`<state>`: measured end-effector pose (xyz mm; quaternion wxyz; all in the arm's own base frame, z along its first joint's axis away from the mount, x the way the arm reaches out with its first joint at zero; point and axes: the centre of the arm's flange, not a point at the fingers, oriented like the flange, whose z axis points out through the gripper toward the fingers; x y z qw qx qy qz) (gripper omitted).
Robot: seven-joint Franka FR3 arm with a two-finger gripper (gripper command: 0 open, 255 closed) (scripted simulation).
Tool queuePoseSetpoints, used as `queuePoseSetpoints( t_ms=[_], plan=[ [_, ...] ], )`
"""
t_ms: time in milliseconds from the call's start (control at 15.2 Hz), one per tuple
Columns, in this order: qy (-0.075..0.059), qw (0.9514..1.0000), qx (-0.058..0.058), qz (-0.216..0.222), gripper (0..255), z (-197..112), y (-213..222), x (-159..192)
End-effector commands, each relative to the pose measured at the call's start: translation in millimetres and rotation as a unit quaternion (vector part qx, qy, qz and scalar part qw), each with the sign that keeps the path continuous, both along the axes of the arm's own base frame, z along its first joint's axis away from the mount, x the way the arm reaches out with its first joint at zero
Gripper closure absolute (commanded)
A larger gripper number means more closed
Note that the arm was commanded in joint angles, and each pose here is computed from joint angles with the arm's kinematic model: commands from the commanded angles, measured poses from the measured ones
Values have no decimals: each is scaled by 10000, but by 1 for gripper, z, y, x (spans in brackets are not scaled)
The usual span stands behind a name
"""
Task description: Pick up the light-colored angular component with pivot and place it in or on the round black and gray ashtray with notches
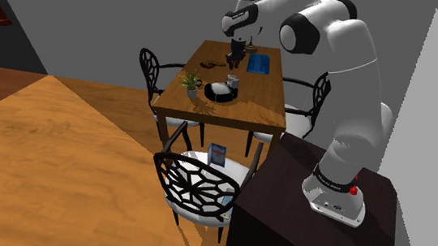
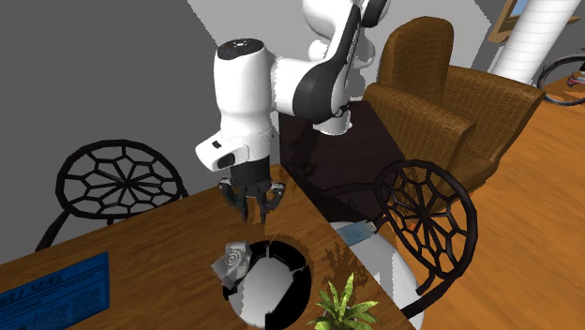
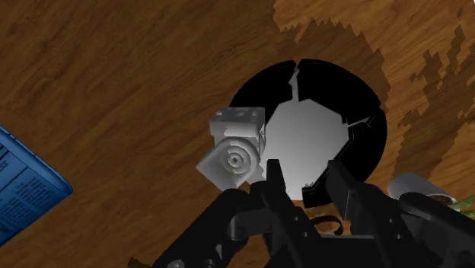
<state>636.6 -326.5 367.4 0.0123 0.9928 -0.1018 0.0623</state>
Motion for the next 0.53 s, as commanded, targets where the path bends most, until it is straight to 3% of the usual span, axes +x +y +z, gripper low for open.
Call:
queuePoseSetpoints(
  t_ms=[0,198,462],
  plan=[
    [5,9998,-178,19,0,-13,3,2],
    [23,9974,-711,82,0,-53,11,10],
    [47,9898,-1417,165,0,-107,15,20]
  ],
)
